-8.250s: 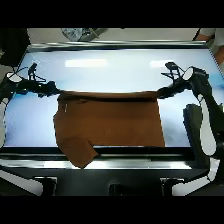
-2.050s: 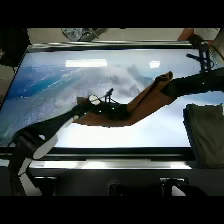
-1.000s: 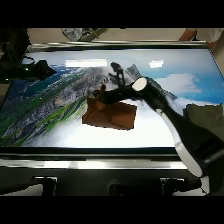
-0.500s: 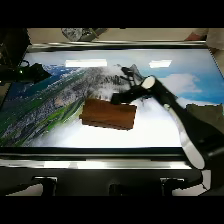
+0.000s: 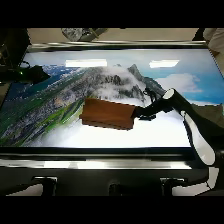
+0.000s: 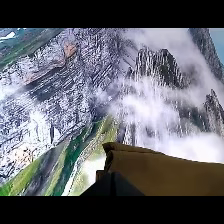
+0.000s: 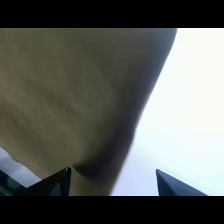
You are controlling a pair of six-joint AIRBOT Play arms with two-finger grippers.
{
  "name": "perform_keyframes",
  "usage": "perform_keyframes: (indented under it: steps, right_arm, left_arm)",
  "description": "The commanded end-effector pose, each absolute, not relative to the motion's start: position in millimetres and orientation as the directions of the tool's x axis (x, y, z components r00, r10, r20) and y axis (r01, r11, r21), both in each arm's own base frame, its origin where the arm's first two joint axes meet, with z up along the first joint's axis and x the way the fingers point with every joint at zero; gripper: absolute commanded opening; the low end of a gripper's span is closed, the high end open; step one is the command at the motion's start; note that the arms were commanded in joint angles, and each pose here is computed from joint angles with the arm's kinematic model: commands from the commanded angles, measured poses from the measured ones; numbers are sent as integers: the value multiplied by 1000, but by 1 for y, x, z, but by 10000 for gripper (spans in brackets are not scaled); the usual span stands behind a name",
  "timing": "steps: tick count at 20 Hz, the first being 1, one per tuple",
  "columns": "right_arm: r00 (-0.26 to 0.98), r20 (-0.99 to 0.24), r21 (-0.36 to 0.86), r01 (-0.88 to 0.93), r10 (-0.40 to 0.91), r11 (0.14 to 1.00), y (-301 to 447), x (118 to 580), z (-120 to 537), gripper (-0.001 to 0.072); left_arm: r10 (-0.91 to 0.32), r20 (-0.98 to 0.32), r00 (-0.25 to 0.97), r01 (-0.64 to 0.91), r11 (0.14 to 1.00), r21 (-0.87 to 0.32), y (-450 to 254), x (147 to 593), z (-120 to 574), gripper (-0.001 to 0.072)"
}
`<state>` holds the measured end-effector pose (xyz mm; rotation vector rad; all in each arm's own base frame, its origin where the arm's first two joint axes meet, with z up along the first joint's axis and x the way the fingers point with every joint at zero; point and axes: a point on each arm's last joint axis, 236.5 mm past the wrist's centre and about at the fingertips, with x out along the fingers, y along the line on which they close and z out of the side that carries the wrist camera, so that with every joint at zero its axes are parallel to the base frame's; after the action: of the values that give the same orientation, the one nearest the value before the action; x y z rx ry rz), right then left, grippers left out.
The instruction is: Fold the shirts.
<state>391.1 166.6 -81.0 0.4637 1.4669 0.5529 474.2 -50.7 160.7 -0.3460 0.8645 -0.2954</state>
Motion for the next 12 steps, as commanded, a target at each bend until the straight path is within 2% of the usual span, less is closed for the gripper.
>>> perform_keyframes:
  steps: [1,2,3,6,8,10,12]
  right_arm:
    - [87,-709,702,-8,700,712,194,402,-85,448]
    - [94,-689,721,-22,719,693,198,404,-79,272]
    - [97,-659,745,-54,746,665,204,404,-71,34]
    - [151,-640,719,-227,753,657,192,417,-32,39]
    - [227,-648,669,-289,727,685,163,434,7,39]
    - [335,-671,595,-290,661,750,113,449,51,39]
    - [461,-700,510,-211,545,834,46,459,91,39]
  left_arm:
    - [-388,-685,617,119,906,-406,-52,475,161,37]
    - [-387,-684,619,121,907,-403,-51,475,161,37]
    - [-386,-683,620,128,908,-398,-51,476,161,37]
    - [-387,-683,619,132,909,-394,-51,475,161,37]
    - [-387,-684,619,132,909,-395,-51,475,161,37]
    - [-386,-684,619,132,909,-394,-51,475,161,37]
    - [-387,-684,619,132,909,-395,-51,475,161,37]
